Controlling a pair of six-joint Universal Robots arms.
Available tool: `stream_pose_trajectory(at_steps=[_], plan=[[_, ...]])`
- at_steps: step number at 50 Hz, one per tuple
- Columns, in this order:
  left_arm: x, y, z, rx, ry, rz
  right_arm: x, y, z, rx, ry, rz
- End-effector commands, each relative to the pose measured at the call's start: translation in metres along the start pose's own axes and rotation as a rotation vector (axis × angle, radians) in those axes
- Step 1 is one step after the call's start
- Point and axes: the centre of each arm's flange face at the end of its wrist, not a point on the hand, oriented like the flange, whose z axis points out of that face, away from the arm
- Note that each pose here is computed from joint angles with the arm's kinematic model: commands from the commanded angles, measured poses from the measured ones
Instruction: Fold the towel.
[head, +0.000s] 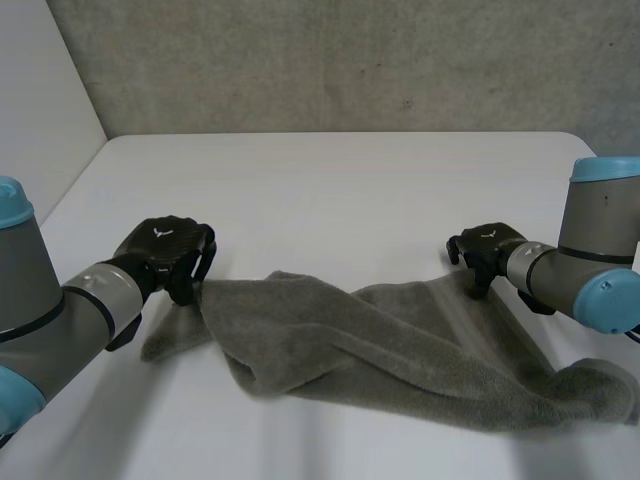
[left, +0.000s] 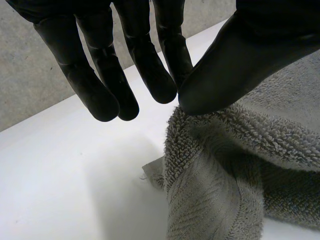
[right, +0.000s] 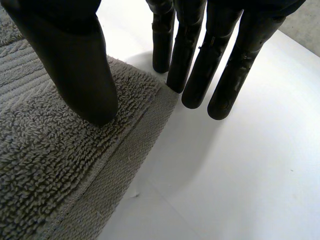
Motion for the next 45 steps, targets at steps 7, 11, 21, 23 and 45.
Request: stream_pose_trajectory(at_steps=[7,11,21,23,45], plan=[[-0.0004,0.0,0.0001,0.0,-0.001,-0.002,0.0026,-0.0094,-0.0089,0.024,0.003,0.001],[-0.0003,0.0001,0.0,-0.002,-0.001,-0.004,0.002,-0.0091,-0.01,0.023,0.001,0.002],[-0.0008,0.0003,-0.0001,-0.003,-0.002,-0.005,-0.0013,-0.005,-0.0102,0.011,-0.01,-0.001],[-0.0008,0.0003,-0.0001,-0.003,-0.002,-0.005,-0.0013,-0.005,-0.0102,0.011,-0.01,-0.001],[-0.0005,0.0012,-0.0004,-0.006,-0.001,-0.008,-0.004,-0.0019,-0.0088,0.007,-0.028,-0.004]])
